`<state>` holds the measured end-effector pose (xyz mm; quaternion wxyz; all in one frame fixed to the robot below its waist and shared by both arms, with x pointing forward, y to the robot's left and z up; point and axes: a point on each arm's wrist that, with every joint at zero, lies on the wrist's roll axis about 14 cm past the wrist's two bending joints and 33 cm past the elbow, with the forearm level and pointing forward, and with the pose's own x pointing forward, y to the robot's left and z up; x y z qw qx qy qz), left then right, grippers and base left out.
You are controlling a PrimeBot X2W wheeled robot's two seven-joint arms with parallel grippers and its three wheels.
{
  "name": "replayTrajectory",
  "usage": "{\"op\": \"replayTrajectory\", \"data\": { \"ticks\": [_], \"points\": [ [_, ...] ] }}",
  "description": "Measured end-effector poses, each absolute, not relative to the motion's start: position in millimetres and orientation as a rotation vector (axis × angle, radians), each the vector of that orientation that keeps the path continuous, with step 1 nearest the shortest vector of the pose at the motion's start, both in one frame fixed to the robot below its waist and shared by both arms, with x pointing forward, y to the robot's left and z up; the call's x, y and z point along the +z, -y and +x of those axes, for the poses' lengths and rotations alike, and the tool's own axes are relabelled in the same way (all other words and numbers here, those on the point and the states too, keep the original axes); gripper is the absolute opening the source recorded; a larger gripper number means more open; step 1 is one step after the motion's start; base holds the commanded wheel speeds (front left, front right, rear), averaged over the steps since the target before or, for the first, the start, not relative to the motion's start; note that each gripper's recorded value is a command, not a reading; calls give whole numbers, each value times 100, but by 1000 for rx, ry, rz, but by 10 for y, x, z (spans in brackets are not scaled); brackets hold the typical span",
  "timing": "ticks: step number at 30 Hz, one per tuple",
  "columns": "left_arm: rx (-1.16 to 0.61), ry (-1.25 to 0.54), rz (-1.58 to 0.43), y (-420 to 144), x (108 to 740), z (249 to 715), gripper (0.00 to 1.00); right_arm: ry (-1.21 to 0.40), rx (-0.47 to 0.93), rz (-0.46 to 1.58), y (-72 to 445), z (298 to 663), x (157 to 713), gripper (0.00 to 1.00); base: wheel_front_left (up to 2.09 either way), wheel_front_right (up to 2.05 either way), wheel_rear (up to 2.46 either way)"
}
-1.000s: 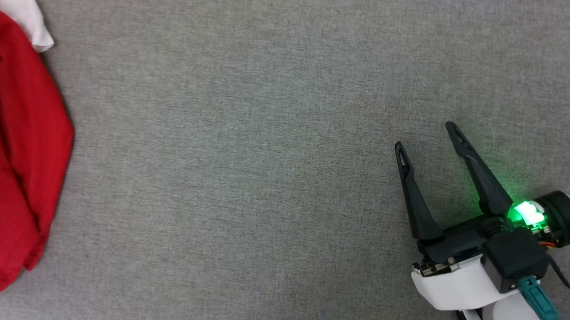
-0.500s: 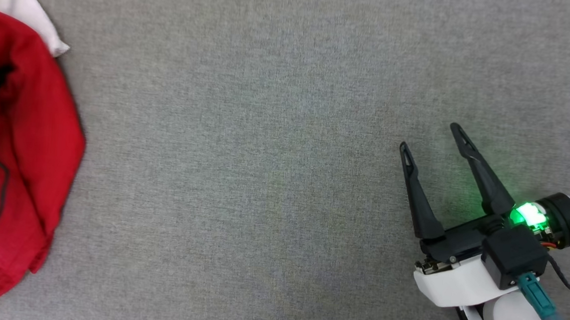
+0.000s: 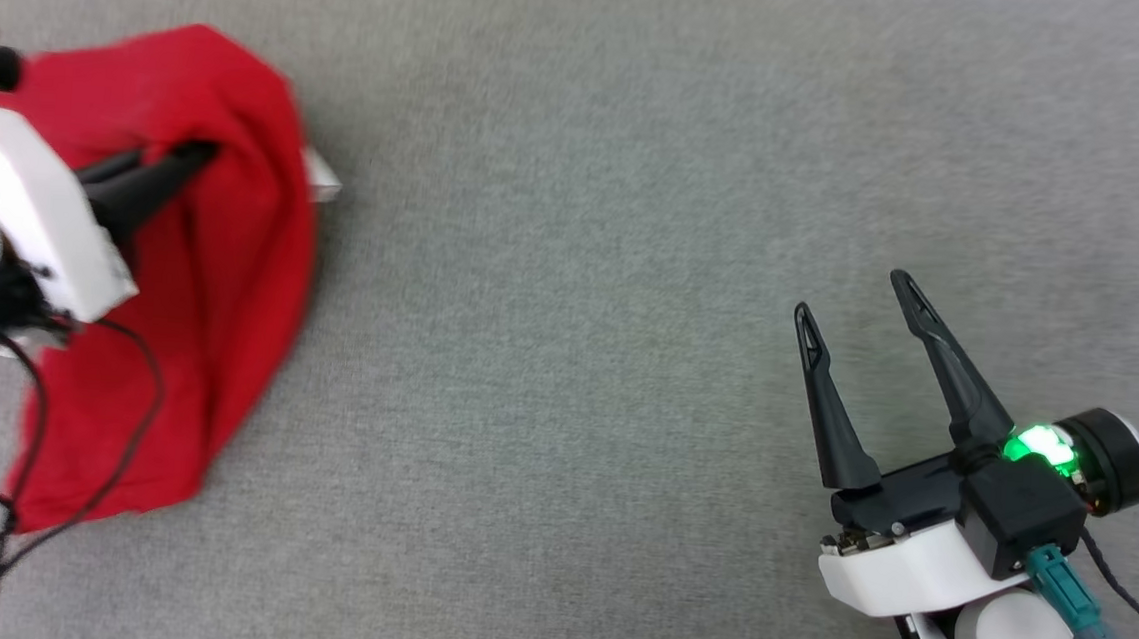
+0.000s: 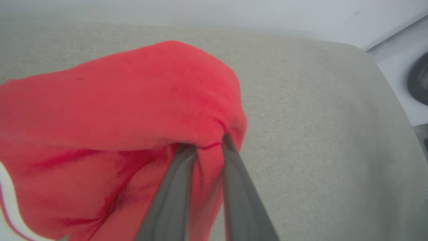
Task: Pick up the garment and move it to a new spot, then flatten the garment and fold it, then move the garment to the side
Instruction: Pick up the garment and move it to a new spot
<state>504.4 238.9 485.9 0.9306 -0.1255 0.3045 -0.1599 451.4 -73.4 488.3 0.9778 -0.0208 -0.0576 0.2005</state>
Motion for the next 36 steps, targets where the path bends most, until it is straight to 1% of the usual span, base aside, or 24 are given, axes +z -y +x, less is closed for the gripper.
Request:
{"op": "replayTrajectory", "data": {
  "ticks": [3, 6, 15, 18, 23, 24, 27, 29, 31, 36],
  "points": [
    [-418, -555, -275, -2055, 5055, 5018, 0, 141, 378, -45, 810, 4444, 5021, 100, 0, 0, 0],
    [-514, -533, -268, -1681, 5116, 4953, 0, 168, 344, -55, 919, 4390, 5153, 100, 0, 0, 0],
    [-829, -485, -369, -175, 5267, 4693, 0, 213, 207, -94, 1386, 4220, 5400, 100, 0, 0, 0],
    [-891, -478, -341, 193, 5260, 4674, 0, 218, 170, -100, 1513, 4179, 5439, 100, 0, 0, 0],
    [-955, -521, -357, 708, 5017, 4584, 0, 206, 112, -98, 1709, 4126, 5429, 100, 0, 0, 0],
    [-967, -545, -337, 827, 4869, 4542, 100, 201, 92, -94, 1777, 4104, 5421, 100, 0, 0, 0],
    [-983, -563, -300, 938, 4689, 4479, 100, 196, 73, -91, 1838, 4077, 5418, 100, 0, 0, 0],
    [-987, -538, -290, 956, 4667, 4465, 100, 199, 67, -86, 1858, 4062, 5432, 100, 0, 0, 0],
    [-966, -489, -315, 918, 4735, 4522, 100, 204, 64, -85, 1864, 4045, 5452, 100, 0, 0, 0],
    [-895, -331, -276, 633, 4938, 4688, 100, 217, 71, -89, 1836, 4013, 5494, 100, 0, 0, 0]
  ]
}}
